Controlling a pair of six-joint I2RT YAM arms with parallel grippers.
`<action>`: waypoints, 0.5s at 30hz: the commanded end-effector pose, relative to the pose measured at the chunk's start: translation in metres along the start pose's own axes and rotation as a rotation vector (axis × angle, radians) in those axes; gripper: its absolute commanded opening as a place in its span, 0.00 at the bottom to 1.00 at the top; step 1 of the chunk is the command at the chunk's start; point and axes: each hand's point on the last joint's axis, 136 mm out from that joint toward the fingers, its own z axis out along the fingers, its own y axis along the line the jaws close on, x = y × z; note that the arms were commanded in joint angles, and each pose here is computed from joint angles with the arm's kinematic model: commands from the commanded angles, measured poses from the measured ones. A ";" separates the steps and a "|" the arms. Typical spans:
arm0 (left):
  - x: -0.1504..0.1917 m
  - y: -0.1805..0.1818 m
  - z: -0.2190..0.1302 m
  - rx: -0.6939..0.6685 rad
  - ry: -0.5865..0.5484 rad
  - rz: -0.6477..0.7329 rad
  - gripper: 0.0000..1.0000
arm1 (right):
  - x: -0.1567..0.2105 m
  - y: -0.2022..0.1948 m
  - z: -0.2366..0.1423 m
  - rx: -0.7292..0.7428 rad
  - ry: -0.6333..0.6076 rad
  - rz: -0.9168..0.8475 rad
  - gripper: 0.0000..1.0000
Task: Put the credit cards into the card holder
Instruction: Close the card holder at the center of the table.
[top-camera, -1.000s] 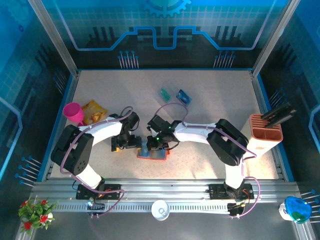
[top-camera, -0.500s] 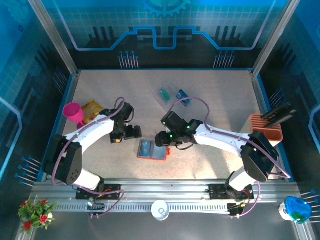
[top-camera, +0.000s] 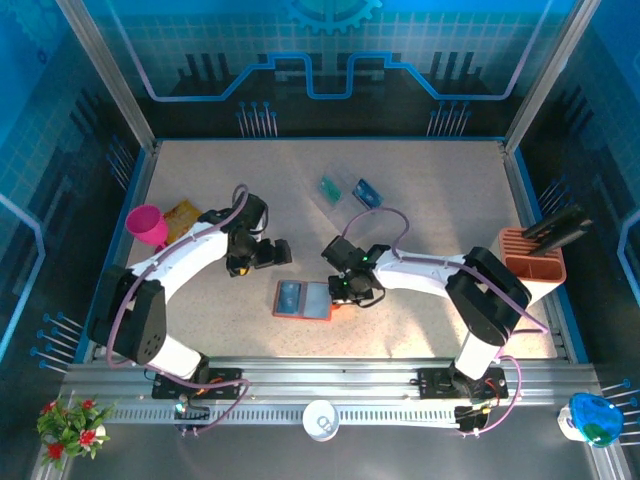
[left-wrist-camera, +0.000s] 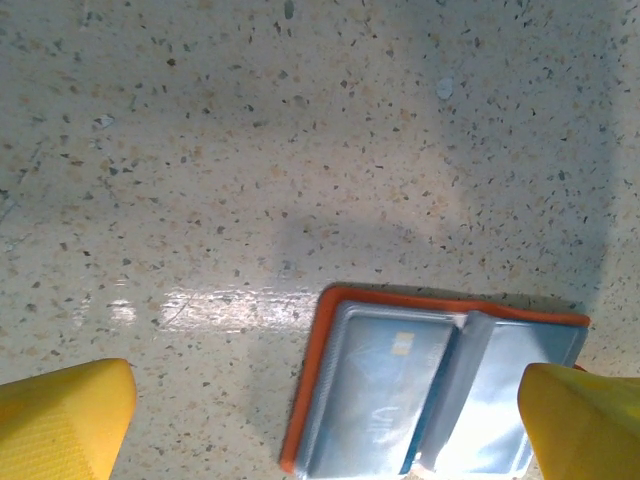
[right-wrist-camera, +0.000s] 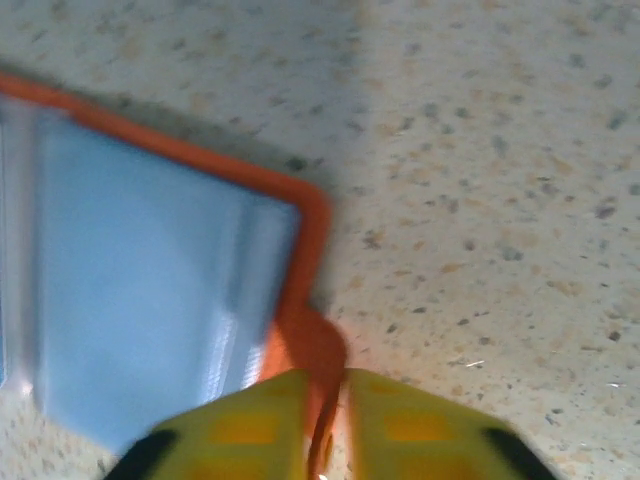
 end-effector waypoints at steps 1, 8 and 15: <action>-0.003 -0.012 0.000 0.040 0.015 0.015 0.99 | -0.024 0.000 -0.006 -0.004 -0.060 0.035 0.00; -0.008 -0.025 0.007 0.091 0.026 0.015 0.99 | -0.052 -0.020 -0.013 0.010 -0.118 0.127 0.00; -0.014 -0.037 0.012 0.129 0.032 0.021 0.99 | -0.043 -0.030 -0.011 0.038 -0.092 0.140 0.00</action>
